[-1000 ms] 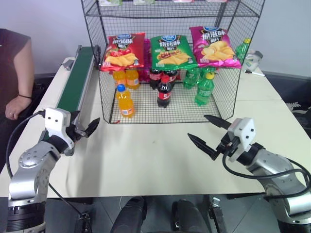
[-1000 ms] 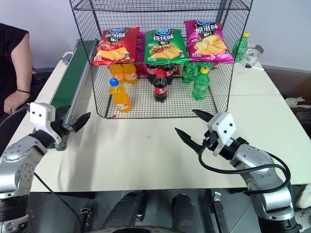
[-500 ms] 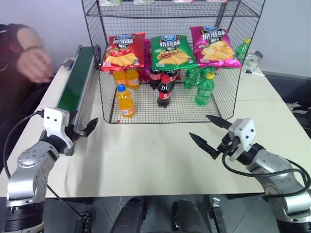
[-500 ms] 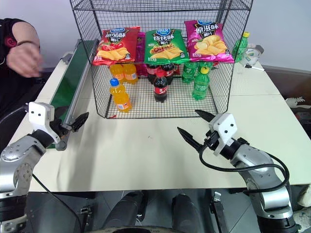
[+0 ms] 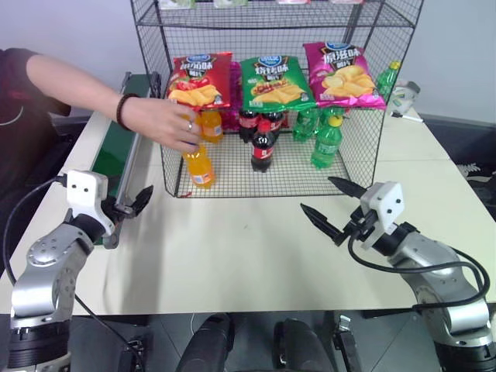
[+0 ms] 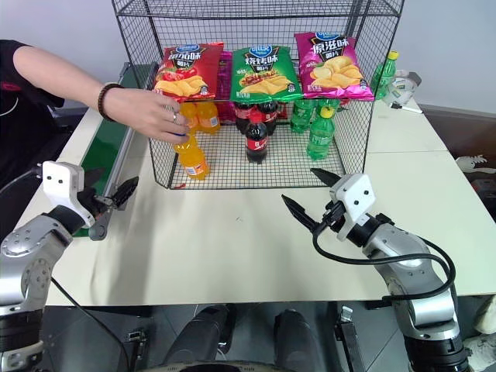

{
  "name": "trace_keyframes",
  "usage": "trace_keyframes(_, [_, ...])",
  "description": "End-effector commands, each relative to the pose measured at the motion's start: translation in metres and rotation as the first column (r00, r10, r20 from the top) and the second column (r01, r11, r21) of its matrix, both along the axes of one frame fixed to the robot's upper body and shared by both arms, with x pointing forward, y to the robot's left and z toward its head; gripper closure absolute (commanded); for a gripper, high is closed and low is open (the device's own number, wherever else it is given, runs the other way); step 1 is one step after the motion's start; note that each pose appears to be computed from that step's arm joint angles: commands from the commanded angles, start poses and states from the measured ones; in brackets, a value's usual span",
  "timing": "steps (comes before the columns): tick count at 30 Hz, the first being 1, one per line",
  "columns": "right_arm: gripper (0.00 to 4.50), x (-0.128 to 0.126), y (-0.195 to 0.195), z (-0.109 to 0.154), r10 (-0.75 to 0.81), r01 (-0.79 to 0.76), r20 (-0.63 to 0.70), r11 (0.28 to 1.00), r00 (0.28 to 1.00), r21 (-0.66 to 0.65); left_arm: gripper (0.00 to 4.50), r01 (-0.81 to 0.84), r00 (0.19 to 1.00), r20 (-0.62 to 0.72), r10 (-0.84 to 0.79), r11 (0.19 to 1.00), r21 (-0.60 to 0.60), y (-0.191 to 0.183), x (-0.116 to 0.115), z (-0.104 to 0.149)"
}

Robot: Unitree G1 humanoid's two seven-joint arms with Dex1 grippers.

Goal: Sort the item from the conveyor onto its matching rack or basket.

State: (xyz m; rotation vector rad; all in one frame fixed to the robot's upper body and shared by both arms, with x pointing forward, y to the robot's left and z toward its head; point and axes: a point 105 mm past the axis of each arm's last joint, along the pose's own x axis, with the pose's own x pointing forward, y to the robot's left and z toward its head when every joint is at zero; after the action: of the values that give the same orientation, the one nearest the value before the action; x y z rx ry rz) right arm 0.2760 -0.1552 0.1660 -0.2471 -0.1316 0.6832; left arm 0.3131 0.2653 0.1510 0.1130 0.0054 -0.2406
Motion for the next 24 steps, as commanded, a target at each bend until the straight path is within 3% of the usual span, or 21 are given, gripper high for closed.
trace_keyframes(1, [0.00, 0.000, 0.004, 0.011, 0.004, -0.005, 0.049, 1.000, 0.999, 0.006, 0.05, -0.043, 0.997, 0.058, 0.043, 0.999, -0.004, 0.008, 0.001, 0.013])
trace_keyframes(12, [0.00, 0.009, 0.004, 0.017, 0.004, -0.004, 0.074, 1.000, 0.997, 0.000, 0.05, -0.165, 0.982, 0.083, 0.168, 0.986, -0.036, 0.023, 0.007, 0.018])
trace_keyframes(24, [0.00, 0.011, 0.011, 0.019, 0.025, -0.025, 0.081, 1.000, 0.996, 0.004, 0.05, -0.358, 0.922, 0.120, 0.369, 0.928, -0.104, 0.065, 0.004, 0.018])
